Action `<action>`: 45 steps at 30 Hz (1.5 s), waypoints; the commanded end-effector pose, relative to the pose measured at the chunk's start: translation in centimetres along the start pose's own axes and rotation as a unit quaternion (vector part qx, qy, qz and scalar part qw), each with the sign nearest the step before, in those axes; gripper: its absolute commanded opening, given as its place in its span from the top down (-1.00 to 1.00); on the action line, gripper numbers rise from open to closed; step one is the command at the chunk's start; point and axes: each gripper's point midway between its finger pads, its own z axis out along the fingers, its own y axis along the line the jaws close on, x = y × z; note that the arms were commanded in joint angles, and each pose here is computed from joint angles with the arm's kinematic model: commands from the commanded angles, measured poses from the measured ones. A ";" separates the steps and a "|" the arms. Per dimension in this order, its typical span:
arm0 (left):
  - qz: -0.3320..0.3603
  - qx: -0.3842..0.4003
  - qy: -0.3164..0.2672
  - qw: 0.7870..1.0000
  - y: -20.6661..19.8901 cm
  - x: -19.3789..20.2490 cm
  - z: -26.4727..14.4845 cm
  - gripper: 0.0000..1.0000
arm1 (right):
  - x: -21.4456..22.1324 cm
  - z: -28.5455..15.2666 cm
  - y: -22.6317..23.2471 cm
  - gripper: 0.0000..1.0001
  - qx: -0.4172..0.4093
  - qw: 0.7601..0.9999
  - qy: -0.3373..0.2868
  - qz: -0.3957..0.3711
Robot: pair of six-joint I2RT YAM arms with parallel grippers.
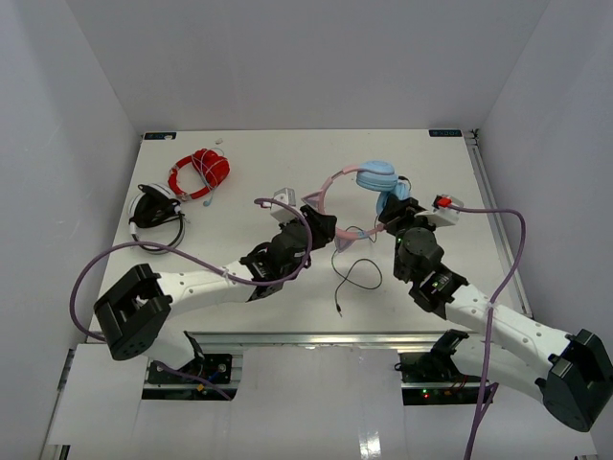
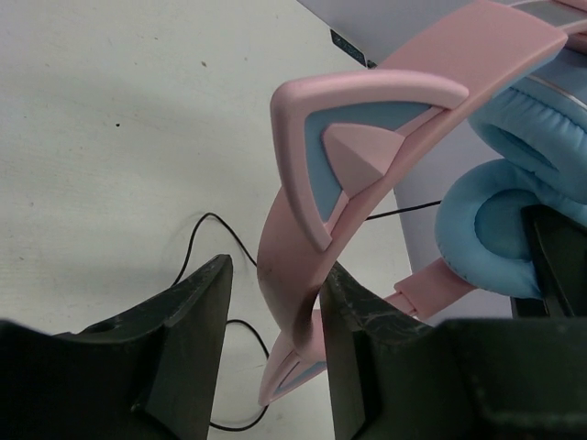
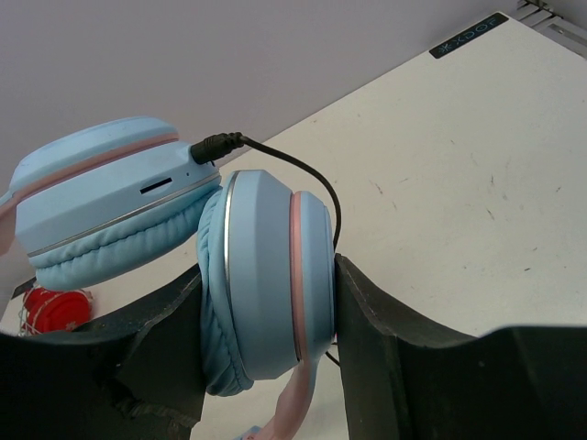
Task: Wrap the headphones
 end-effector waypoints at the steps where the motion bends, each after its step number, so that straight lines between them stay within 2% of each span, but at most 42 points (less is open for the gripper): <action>1: 0.003 0.004 -0.036 0.999 -1.8 -1.8 0.9 0.08 | -2.2 -0.1 0.4 0.85 0.013 0.994 -0.048 0.093; 6: 0.011 -0.016 -0.047 0.999 -1.3 -1.6 1.6 0.20 | -1.1 -0.3 0.2 0.85 0.014 0.995 -0.042 0.090; 8: 0.017 -0.024 -0.053 0.998 -1.1 -1.6 1.7 0.41 | -0.8 -0.4 0.1 0.85 0.017 0.995 -0.041 0.088; 12: 0.016 -0.032 -0.061 0.998 -0.8 -1.5 1.5 0.69 | -0.1 -0.4 0.3 0.85 0.021 0.995 -0.037 0.089; 13: 0.015 -0.032 -0.061 0.998 -0.7 -1.4 1.4 0.85 | 0.0 -0.4 0.5 0.85 0.019 0.995 -0.035 0.090; 16: 0.015 -0.036 -0.064 0.997 -0.7 -1.6 1.3 0.99 | 0.4 -0.6 1.3 0.85 0.009 0.996 -0.026 0.086; 20: 0.021 -0.057 -0.081 0.995 0.0 -3.3 0.2 1.00 | 0.8 -0.9 2.4 0.27 -0.020 0.998 0.001 0.051; 23: 0.046 -0.067 -0.092 0.992 -0.2 -5.9 -0.7 1.00 | 1.4 -1.5 3.9 -0.38 -0.070 0.997 0.038 -0.005; 30: 0.087 -0.077 -0.084 0.990 -0.3 -11.8 -3.1 1.00 | 2.1 -3.9 4.7 -0.94 -0.161 0.976 0.098 -0.108; 38: 0.156 -0.145 -0.057 0.975 4.5 -17.9 -5.9 1.00 | 3.2 -8.3 5.8 -0.88 -0.299 0.930 0.150 -0.154; 41: 0.163 -0.148 -0.054 0.974 4.4 -18.8 -7.3 1.00 | 3.7 -9.9 6.4 -0.89 -0.353 0.912 0.151 -0.146; 45: 0.178 -0.140 -0.035 0.973 4.1 -18.8 -8.3 1.00 | 3.2 -10.3 6.2 -0.87 -0.367 0.914 0.122 -0.124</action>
